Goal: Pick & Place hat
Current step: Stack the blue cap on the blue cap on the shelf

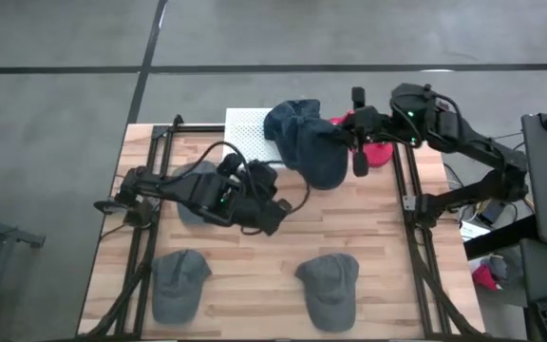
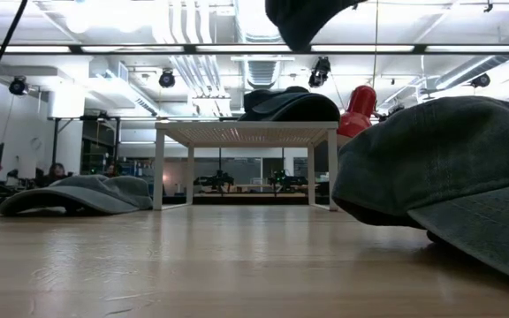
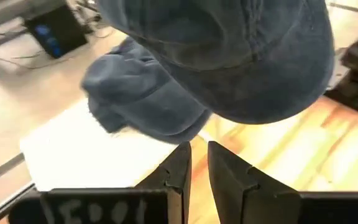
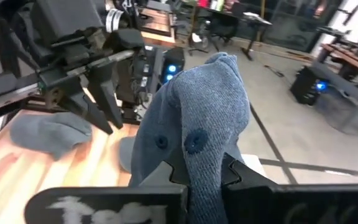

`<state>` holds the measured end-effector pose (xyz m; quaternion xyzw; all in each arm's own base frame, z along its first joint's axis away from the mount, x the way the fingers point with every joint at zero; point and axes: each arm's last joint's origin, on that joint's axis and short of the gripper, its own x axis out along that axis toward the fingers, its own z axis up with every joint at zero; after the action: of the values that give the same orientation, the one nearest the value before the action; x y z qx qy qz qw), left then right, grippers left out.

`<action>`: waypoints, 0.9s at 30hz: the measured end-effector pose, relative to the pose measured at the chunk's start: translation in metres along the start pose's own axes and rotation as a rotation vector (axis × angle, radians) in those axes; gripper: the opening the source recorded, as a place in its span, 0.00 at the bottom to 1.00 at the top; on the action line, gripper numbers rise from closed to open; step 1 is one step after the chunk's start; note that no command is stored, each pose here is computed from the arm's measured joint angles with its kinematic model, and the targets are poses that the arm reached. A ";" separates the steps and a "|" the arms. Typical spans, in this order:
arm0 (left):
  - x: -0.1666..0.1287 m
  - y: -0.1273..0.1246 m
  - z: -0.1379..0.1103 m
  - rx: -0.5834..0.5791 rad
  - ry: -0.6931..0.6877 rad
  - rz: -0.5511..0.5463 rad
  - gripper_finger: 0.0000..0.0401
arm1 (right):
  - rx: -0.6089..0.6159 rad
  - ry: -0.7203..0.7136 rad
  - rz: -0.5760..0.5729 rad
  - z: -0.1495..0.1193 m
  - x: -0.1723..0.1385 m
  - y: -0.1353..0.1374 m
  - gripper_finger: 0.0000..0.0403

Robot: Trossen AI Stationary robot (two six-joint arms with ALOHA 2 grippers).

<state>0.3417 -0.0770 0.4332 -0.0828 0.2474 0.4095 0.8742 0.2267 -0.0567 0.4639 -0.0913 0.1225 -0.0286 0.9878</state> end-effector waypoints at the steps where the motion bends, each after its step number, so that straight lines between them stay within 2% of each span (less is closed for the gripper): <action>1: -0.002 0.000 -0.002 0.001 -0.004 0.015 0.14 | -0.002 -0.001 0.009 -0.001 0.003 -0.004 0.02; 5: -0.011 0.002 -0.010 0.004 -0.017 0.055 0.14 | -0.011 0.003 0.054 -0.009 0.014 -0.020 0.02; 17: -0.014 0.009 -0.025 -0.008 -0.022 0.122 0.14 | 0.069 -0.132 0.322 -0.022 0.040 -0.082 0.02; 27: -0.010 0.033 -0.051 -0.119 -0.005 0.173 0.14 | 0.121 -0.097 0.291 -0.036 0.068 -0.125 0.02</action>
<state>0.2927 -0.0798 0.3955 -0.1117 0.2266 0.4976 0.8298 0.2790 -0.1912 0.4374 -0.0144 0.0844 0.1118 0.9900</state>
